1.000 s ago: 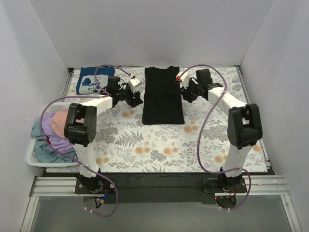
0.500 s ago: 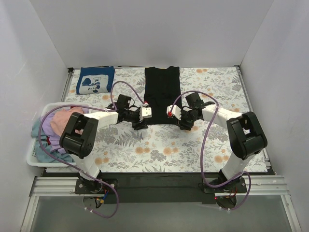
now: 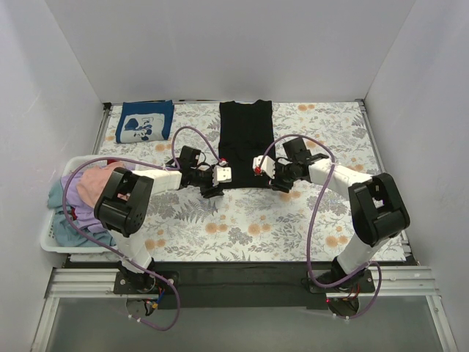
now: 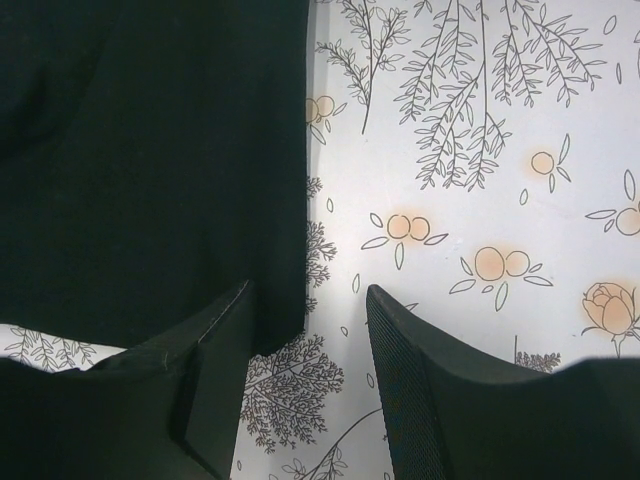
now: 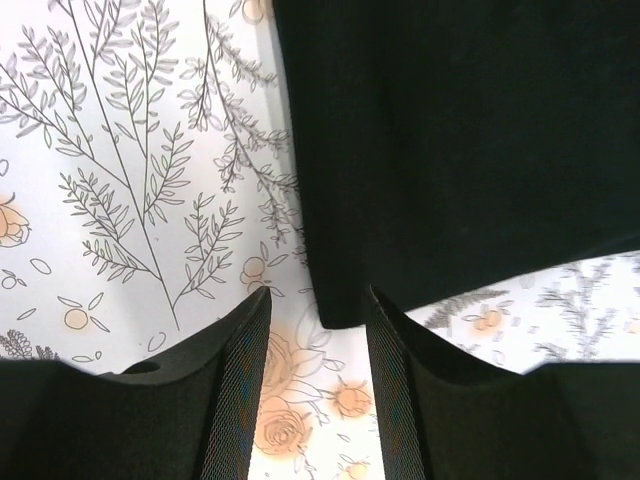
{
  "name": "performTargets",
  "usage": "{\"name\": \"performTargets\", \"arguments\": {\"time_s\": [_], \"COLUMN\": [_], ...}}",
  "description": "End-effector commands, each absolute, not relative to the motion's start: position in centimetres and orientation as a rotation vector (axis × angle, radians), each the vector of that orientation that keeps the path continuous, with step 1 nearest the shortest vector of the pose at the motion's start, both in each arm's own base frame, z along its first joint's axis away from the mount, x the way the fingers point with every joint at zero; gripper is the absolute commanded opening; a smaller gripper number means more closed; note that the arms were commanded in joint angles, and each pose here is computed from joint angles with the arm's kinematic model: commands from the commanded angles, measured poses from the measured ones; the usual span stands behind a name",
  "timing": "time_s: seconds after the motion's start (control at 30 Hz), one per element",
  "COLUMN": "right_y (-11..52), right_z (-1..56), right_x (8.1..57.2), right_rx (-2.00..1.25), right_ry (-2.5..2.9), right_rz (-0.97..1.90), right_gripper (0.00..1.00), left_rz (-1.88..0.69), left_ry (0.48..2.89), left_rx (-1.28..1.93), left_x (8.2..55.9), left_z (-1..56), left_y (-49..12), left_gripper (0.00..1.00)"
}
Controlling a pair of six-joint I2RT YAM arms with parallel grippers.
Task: Fold and stack the t-shirts
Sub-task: Fold the tshirt
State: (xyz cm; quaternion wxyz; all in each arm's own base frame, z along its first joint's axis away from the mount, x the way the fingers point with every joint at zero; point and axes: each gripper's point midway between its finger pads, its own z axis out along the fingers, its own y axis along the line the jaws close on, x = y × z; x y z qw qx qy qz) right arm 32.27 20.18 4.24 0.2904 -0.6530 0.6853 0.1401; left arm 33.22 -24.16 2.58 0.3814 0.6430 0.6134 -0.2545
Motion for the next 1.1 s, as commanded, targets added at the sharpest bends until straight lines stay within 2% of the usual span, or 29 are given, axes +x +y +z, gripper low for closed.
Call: {"name": "performTargets", "arguments": {"time_s": [0.0, 0.53, 0.73, 0.77, 0.83, 0.9, 0.93, 1.03, 1.07], "right_y": [21.5, 20.8, 20.2, 20.2, 20.1, 20.1, 20.1, 20.2, 20.2], "right_z": [8.4, 1.8, 0.2, 0.2, 0.1, 0.1, 0.2, 0.9, 1.2], "right_x": [33.5, 34.4, 33.8, 33.8, 33.9, 34.0, 34.1, 34.5, 34.1], "right_rx": [-1.718, -1.812, -1.85, -1.847, -1.85, -1.85, -1.847, -1.828, -1.829], "right_ry": [1.683, 1.78, 1.805, 1.805, 1.813, 1.813, 1.82, 1.833, 1.848], "right_rz": [0.357, 0.353, 0.354, 0.352, 0.347, 0.343, 0.343, 0.346, 0.362], "right_gripper": [0.49, 0.5, 0.33, 0.26, 0.18, 0.04, 0.01, 0.01, 0.01], "left_rz": [-0.609, -0.599, -0.582, -0.576, -0.571, -0.531, -0.527, -0.512, -0.518], "left_ry": [1.523, 1.571, 1.573, 1.577, 1.618, 1.65, 1.654, 1.618, 1.608], "left_rx": [1.64, 1.584, 1.622, 1.628, 1.64, 1.656, 1.673, 1.722, 1.727], "left_x": [33.7, 35.8, 35.6, 35.7, 35.9, 36.5, 36.4, 35.9, 35.6], "left_z": [4.2, 4.7, 3.6, 3.3, 1.8, 0.7, 0.2, 0.5, 0.9], "left_y": [-24.2, -23.3, -22.8, -22.8, -22.5, -22.0, -21.8, -21.6, -21.7], "left_gripper": [0.47, 0.49, 0.5, 0.5, 0.49, 0.46, 0.44, 0.13, 0.06]}}
